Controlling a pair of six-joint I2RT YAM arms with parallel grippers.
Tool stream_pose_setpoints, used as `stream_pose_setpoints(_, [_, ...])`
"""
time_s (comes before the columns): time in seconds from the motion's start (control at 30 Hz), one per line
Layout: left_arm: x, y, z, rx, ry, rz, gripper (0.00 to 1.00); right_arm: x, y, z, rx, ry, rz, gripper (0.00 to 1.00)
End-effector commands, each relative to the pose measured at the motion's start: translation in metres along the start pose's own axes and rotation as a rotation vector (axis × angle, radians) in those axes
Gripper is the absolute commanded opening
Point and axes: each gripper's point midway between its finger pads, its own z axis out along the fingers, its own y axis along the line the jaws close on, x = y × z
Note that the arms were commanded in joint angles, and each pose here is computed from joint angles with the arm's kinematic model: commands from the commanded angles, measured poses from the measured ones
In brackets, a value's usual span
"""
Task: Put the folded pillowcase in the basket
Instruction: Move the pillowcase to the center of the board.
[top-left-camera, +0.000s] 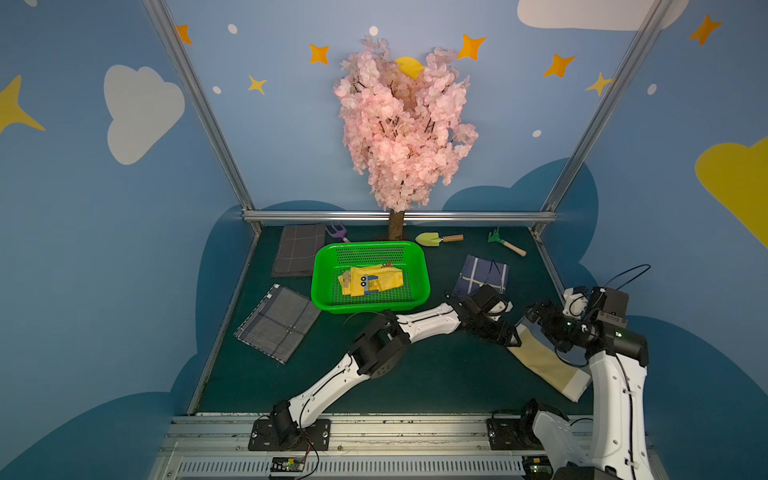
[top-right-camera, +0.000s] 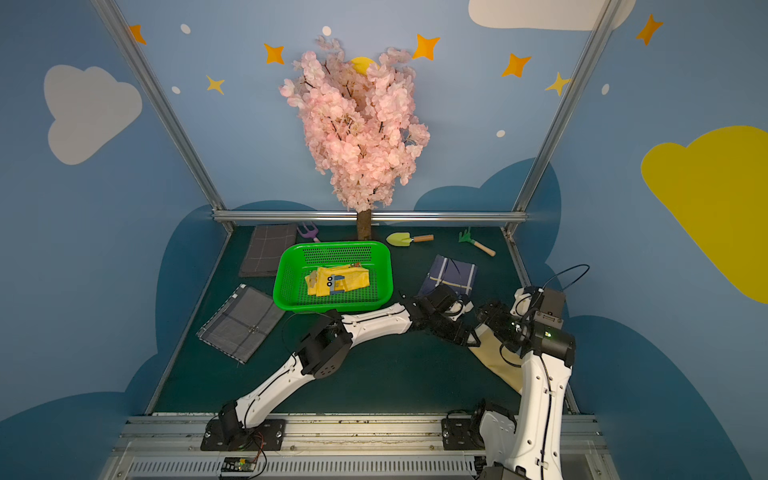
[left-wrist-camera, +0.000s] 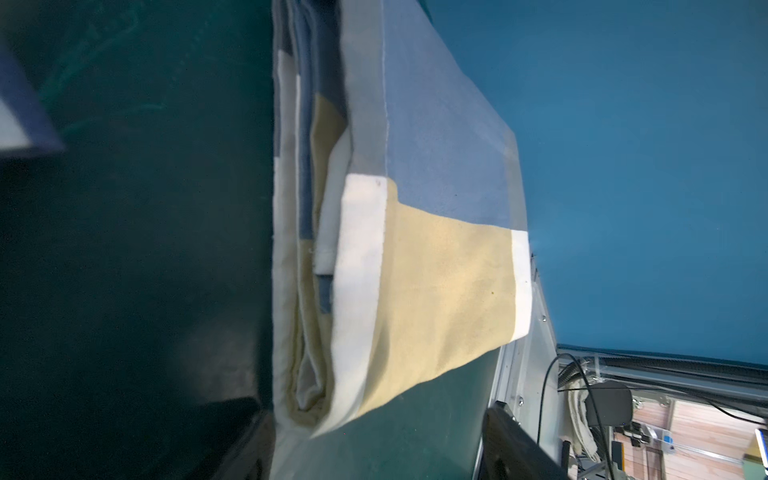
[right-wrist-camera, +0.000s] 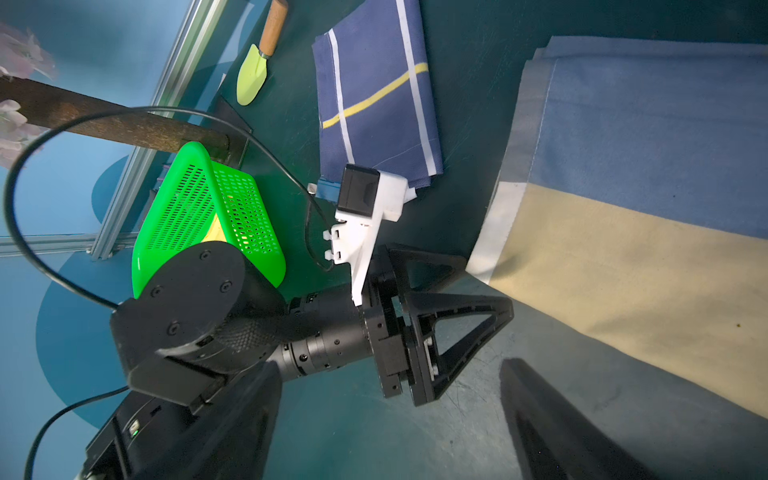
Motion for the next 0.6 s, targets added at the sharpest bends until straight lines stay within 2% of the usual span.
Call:
stream_pose_setpoints(0.0, [0.0124,0.0221,0.0071,-0.073,0.046,-0.022,0.81,0.0043,0.0022,-0.0035,-0.011,0.007,-0.006,0.87])
stream_pose_setpoints(0.1, [0.0120,0.0210,0.0068,-0.077,0.043,-0.019,0.72,0.0035,0.0029,-0.0036,-0.015,0.006,-0.004,0.87])
stream_pose_setpoints(0.3, [0.0110,0.0226,0.0102,-0.082,0.050,-0.025,0.40,0.0037,0.0054,-0.0046,-0.027,0.005,-0.005,0.87])
stream_pose_setpoints(0.5, [0.0078,0.0200,0.0138,-0.075,0.044,-0.031,0.40,0.0052,0.0053,-0.0051,-0.029,0.004,-0.008,0.87])
stream_pose_setpoints(0.57, [0.0059,0.0192,0.0148,-0.072,0.040,-0.031,0.31,0.0059,0.0050,-0.0047,-0.028,0.007,-0.010,0.87])
